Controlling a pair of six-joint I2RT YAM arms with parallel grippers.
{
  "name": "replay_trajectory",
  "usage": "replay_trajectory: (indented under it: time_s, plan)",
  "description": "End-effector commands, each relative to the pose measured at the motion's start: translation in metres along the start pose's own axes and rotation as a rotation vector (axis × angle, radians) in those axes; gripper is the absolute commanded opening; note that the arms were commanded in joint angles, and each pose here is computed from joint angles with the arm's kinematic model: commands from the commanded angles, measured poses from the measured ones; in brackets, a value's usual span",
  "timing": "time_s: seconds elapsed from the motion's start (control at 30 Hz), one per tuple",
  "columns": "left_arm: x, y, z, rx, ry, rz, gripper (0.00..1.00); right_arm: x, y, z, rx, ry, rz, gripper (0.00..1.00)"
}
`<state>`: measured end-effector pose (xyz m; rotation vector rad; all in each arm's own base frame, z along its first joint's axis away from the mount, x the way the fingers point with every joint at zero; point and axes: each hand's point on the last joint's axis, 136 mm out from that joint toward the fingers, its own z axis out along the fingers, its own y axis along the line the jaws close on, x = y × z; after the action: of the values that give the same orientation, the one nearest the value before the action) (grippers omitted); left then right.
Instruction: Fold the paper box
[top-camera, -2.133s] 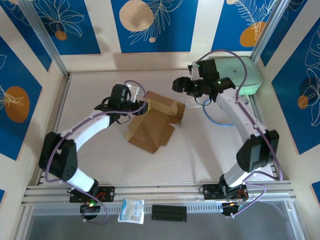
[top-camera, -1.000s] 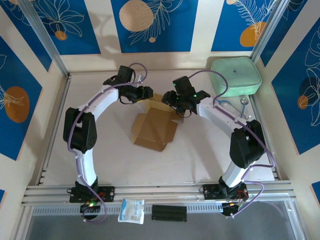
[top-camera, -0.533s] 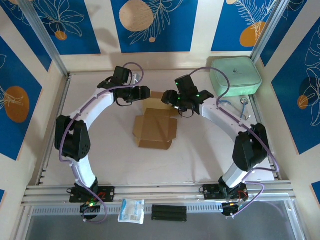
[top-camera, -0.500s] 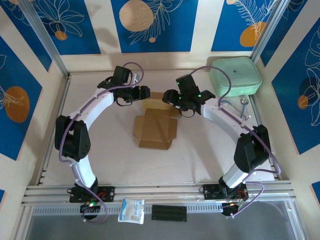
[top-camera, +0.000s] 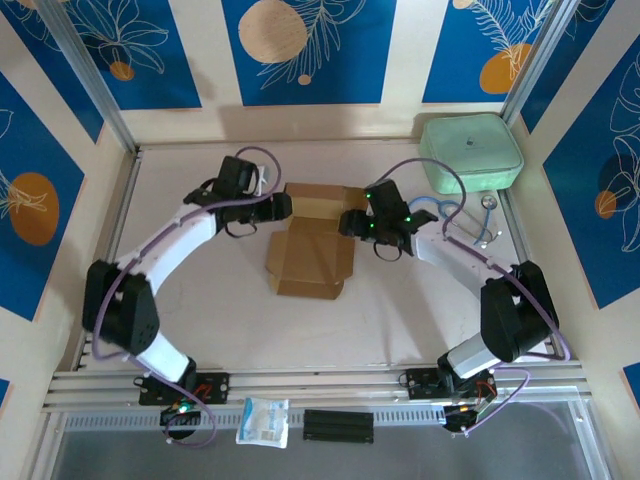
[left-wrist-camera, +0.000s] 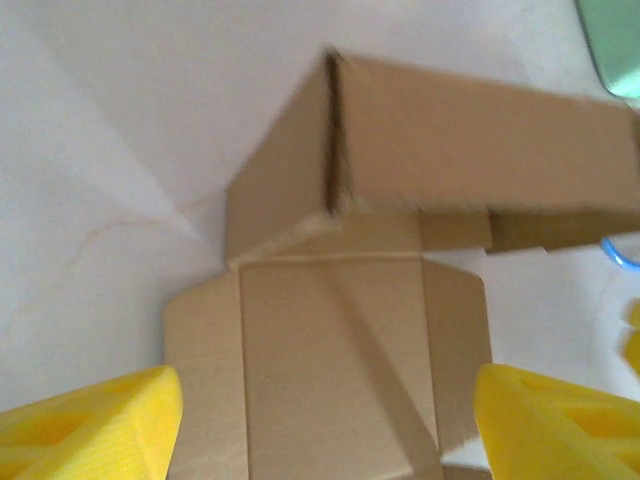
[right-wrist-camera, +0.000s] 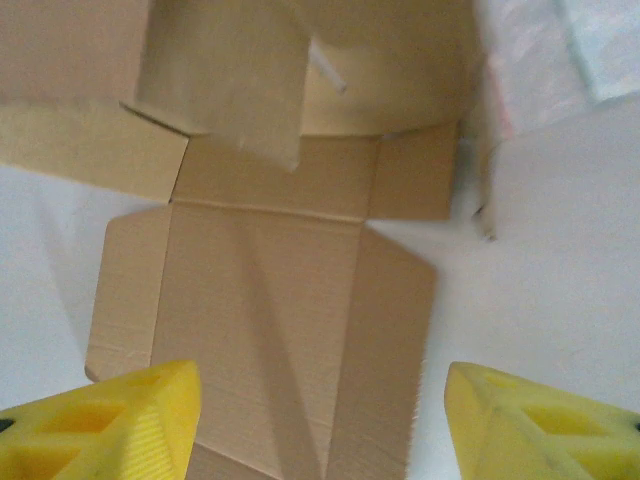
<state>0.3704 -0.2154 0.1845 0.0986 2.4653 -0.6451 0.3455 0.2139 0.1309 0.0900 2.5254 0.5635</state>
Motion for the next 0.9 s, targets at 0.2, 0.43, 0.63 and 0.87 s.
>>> replay_trajectory:
  time_s: [0.2, 0.43, 0.63, 0.87]
  plan:
    - [0.066, -0.047, 0.037, 0.045, 0.018, 0.105, 0.57, -0.009, 0.010, 0.051, 0.059, -0.083, 0.078, 0.66]
    - [0.117, -0.041, 0.089, 0.074, 0.182, 0.079, 0.45, -0.017, 0.004, 0.075, 0.059, -0.092, 0.098, 0.69]
    - [0.144, -0.020, 0.114, 0.023, 0.254, 0.077, 0.43, -0.026, -0.009, 0.080, 0.103, -0.142, 0.105, 0.71]
    - [0.160, -0.006, 0.125, -0.008, 0.289, 0.080, 0.39, -0.028, -0.025, 0.085, 0.175, -0.143, 0.056, 0.75]
